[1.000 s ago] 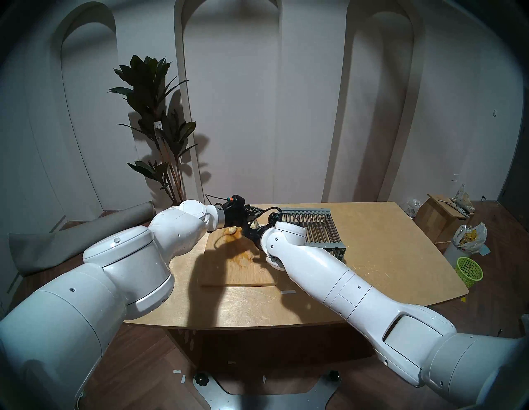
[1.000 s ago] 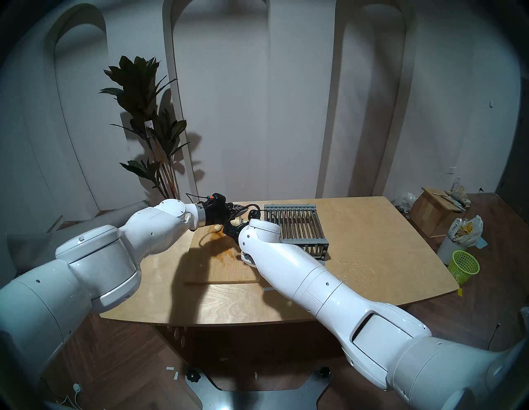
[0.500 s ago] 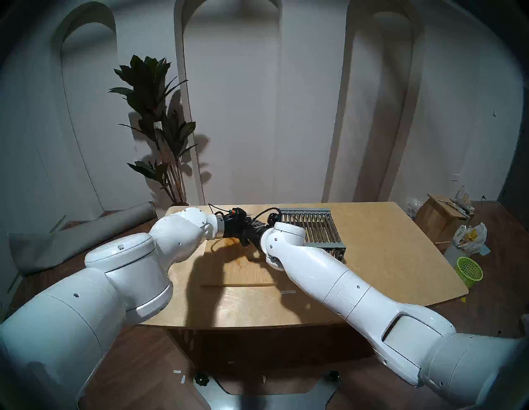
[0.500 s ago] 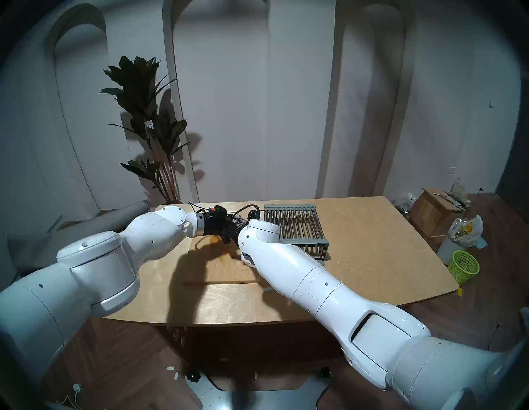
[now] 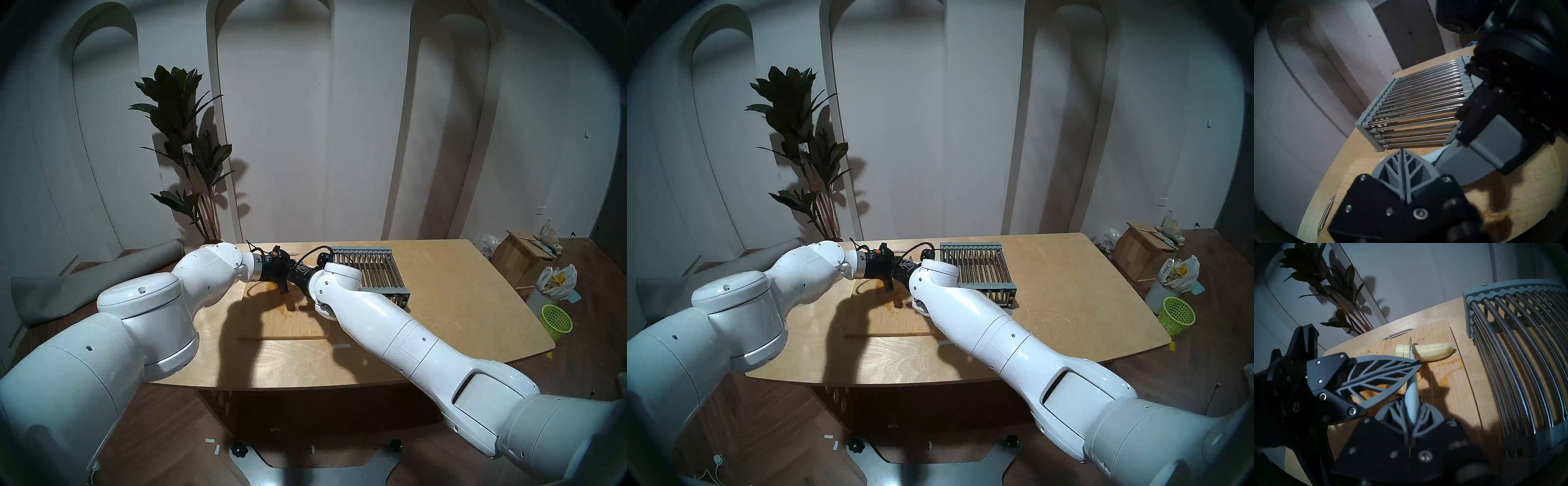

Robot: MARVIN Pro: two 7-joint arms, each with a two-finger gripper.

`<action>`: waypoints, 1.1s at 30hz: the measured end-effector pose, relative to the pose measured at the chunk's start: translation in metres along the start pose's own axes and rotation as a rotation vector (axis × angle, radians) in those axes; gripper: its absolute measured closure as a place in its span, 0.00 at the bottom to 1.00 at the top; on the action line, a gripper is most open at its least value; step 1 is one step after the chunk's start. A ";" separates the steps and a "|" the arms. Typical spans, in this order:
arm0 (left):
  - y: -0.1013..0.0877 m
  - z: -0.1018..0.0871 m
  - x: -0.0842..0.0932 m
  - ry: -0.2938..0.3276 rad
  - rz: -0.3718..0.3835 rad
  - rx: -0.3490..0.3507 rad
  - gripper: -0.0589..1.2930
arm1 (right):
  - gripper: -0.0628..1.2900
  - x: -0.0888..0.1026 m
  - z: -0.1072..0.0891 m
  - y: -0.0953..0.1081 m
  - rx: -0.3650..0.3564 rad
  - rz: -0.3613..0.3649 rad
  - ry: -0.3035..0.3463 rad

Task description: Cut the banana into four pieces on the cutting board

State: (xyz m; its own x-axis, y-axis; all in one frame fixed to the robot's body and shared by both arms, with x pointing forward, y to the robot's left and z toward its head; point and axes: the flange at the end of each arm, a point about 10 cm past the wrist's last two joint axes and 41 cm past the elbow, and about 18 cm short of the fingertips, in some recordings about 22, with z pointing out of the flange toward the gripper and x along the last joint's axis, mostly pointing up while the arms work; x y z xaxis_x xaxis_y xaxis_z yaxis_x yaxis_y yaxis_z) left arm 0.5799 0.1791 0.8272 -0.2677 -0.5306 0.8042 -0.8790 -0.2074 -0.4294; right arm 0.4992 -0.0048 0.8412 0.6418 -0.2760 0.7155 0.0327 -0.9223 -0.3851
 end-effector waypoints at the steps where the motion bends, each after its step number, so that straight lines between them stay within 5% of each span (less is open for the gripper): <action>1: 0.000 0.000 0.000 -0.001 0.009 -0.003 0.98 | 0.98 0.000 0.000 0.000 0.000 0.000 -0.001; 33: 0.002 0.002 -0.002 -0.006 0.159 0.004 0.98 | 0.98 0.005 0.002 0.002 -0.005 0.016 -0.032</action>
State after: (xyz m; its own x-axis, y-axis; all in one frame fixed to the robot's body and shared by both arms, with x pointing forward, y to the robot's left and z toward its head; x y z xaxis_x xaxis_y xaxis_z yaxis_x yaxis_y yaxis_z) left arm 0.5793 0.1775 0.8240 -0.4006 -0.5621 0.7235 -0.8244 -0.1234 -0.5524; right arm 0.5040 -0.0076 0.8428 0.6667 -0.2820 0.6899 0.0185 -0.9191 -0.3935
